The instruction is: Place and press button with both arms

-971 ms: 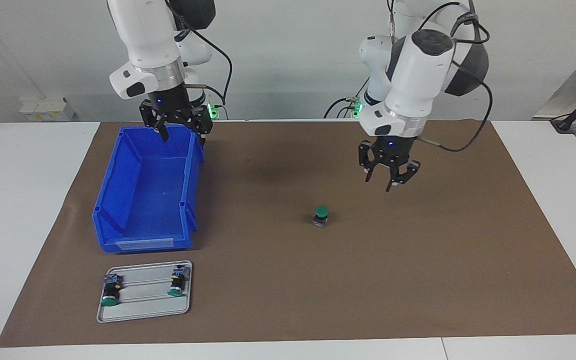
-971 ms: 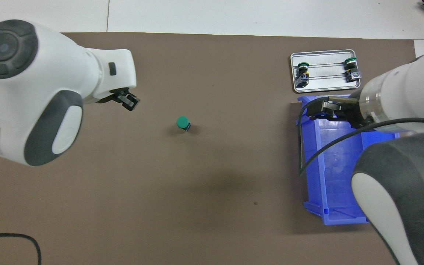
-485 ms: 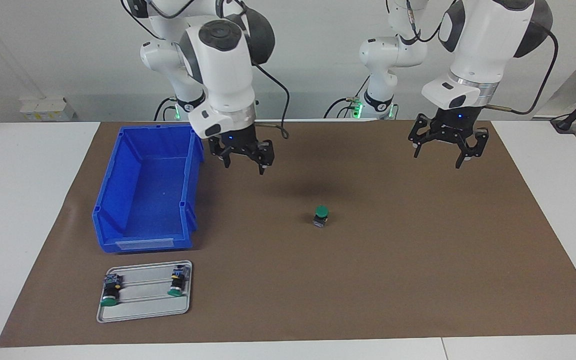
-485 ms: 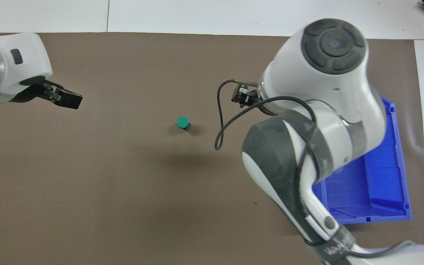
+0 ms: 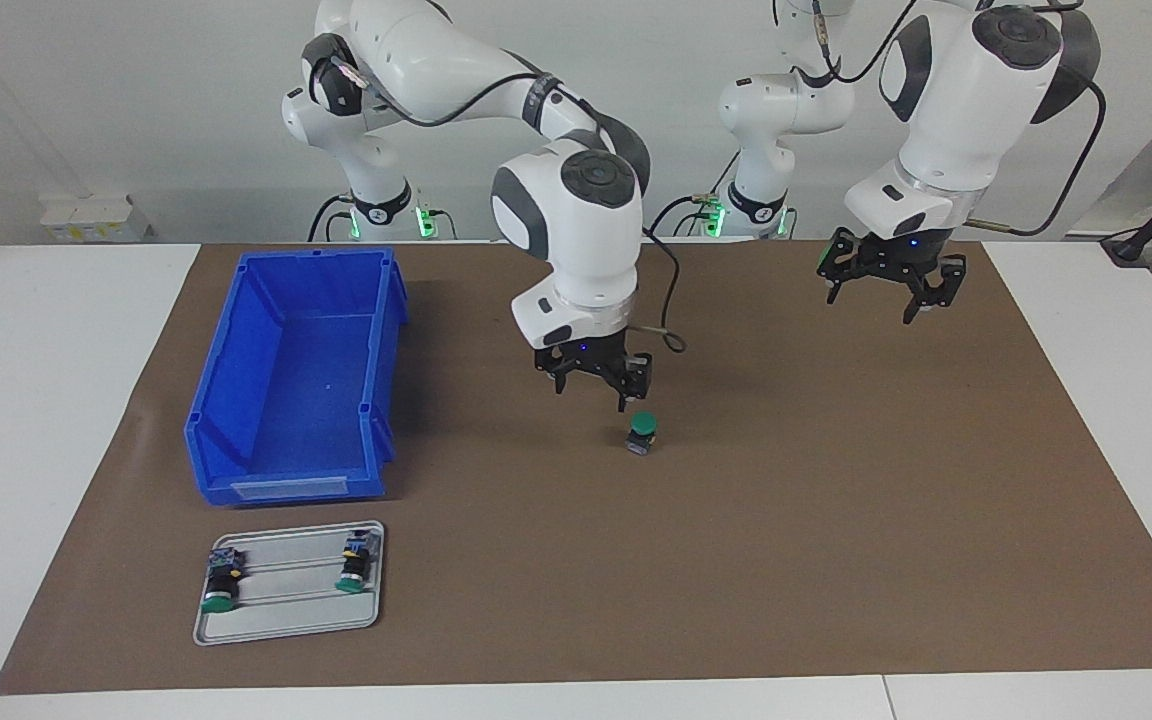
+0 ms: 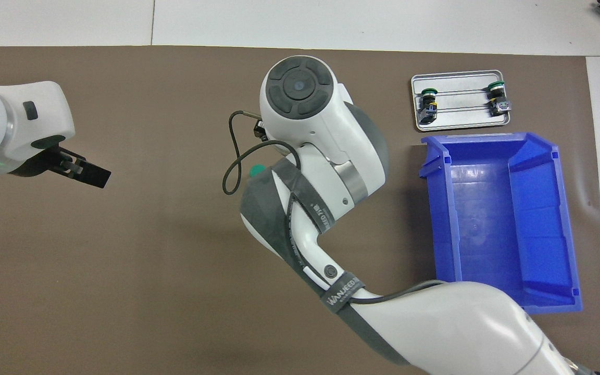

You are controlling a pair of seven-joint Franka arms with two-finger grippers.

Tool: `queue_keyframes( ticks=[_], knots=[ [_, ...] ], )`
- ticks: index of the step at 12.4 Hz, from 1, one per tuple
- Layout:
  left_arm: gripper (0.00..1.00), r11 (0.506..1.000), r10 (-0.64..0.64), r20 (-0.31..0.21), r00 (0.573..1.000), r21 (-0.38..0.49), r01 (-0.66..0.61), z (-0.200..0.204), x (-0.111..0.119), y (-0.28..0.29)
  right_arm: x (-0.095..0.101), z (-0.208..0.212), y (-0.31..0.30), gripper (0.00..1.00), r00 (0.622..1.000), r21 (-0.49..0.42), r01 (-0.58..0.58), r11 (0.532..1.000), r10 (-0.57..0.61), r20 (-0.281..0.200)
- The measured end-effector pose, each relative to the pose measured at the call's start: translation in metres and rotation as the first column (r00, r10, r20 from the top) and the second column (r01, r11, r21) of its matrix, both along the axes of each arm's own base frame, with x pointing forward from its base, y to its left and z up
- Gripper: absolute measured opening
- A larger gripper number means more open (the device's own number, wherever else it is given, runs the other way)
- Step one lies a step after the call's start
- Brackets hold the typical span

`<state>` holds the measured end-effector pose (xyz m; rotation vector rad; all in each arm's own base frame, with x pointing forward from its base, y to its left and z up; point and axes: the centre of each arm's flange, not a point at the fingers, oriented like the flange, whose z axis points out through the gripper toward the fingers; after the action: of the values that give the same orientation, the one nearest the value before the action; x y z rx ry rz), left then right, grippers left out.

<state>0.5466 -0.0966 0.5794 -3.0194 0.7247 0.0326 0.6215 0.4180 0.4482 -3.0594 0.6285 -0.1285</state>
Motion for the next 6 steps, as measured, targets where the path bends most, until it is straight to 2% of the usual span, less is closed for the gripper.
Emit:
queue_keyframes(
  ticks=[1,3,6],
  knots=[
    [1.00,1.000,0.013,-0.032,0.999,0.008,-0.012,0.000,-0.007,0.003,-0.001,-0.014,0.013,0.92,1.000,-0.001,0.003,1.000,-0.003,0.006],
    [1.00,0.996,0.083,-0.065,0.994,0.023,-0.081,0.002,-0.016,0.007,-0.002,-0.036,0.031,0.92,1.000,0.002,-0.001,1.000,0.001,0.009],
    [1.00,0.970,0.243,-0.072,0.967,0.043,-0.240,0.001,-0.019,0.008,-0.004,-0.064,0.045,0.91,1.000,-0.004,-0.009,1.000,0.009,0.019]
  ],
)
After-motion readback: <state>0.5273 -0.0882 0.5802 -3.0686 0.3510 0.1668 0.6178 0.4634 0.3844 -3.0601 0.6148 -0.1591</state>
